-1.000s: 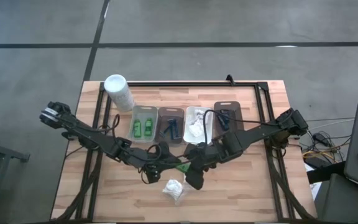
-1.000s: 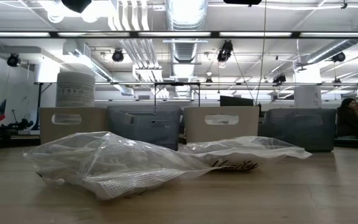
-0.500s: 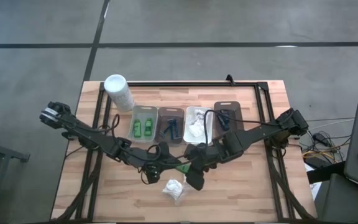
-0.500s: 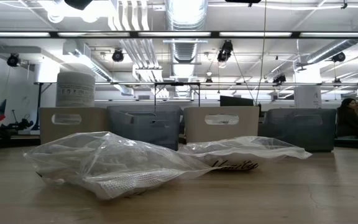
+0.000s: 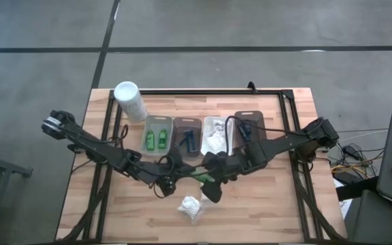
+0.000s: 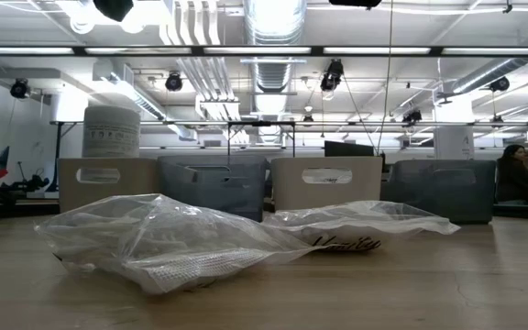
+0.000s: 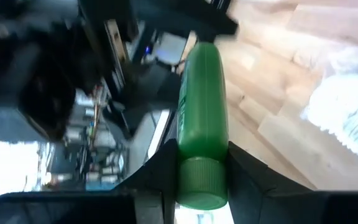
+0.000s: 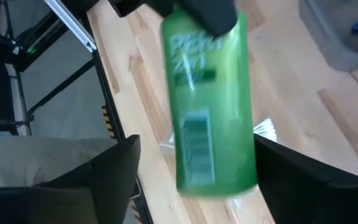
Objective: Pick & Place Travel size toiletries
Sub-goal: Put the green shampoo into the gray bin
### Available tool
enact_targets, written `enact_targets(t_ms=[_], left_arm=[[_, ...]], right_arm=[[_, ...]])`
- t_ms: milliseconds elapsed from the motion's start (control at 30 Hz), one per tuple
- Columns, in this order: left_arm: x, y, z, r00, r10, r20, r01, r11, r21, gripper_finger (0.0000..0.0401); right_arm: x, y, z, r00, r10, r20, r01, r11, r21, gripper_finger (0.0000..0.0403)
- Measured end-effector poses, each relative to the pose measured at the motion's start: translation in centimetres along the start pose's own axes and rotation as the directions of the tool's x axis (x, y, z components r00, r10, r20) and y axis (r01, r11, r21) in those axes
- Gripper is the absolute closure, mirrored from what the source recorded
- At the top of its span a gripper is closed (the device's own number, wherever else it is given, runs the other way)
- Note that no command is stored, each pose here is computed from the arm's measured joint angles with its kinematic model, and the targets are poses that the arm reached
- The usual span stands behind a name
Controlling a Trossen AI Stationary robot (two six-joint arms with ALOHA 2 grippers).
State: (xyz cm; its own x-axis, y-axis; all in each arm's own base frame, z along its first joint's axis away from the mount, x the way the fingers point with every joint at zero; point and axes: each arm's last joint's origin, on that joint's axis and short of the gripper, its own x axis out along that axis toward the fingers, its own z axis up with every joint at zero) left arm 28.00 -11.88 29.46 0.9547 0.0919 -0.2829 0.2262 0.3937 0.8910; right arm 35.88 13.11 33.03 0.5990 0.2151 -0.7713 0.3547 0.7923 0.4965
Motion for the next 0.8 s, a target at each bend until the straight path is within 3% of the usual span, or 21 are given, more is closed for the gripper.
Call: enact_targets(t_ms=[200, 400, 500, 633, 700, 800], left_arm=[[-0.8, -0.6, -1.4, 0.984, -0.05, -0.171, 0.038, 0.996, -0.074, 0.0298], [-3.0, -1.3, -4.0, 0.909, -0.186, -0.373, 0.072, 0.951, -0.299, 0.0299], [-4.7, -1.9, -6.5, 0.809, -0.289, -0.512, 0.08, 0.917, -0.392, 0.03], [-7.0, -1.3, -10.4, 0.61, -0.456, -0.648, 0.13, 0.864, -0.486, 0.03], [-7.7, -0.6, -12.1, 0.522, -0.562, -0.641, 0.161, 0.803, -0.574, 0.03], [-8.2, 0.6, -14.1, 0.452, -0.697, -0.557, 0.199, 0.688, -0.698, 0.0299]], right_arm=[[-2.6, -0.2, -0.3, 0.996, -0.062, 0.07, 0.061, 0.998, 0.012, 0.0077], [-6.3, -0.7, -1.8, 0.945, -0.235, 0.227, 0.226, 0.972, 0.066, 0.0052], [-8.1, -1.0, -2.5, 0.907, -0.3, 0.297, 0.276, 0.954, 0.12, 0.0047], [-9.0, -1.3, -2.9, 0.888, -0.331, 0.318, 0.302, 0.943, 0.139, 0.0049], [-8.9, -1.3, -2.9, 0.883, -0.338, 0.327, 0.31, 0.941, 0.136, 0.0056], [-8.7, -1.3, -2.8, 0.877, -0.347, 0.332, 0.328, 0.938, 0.114, 0.0067]])
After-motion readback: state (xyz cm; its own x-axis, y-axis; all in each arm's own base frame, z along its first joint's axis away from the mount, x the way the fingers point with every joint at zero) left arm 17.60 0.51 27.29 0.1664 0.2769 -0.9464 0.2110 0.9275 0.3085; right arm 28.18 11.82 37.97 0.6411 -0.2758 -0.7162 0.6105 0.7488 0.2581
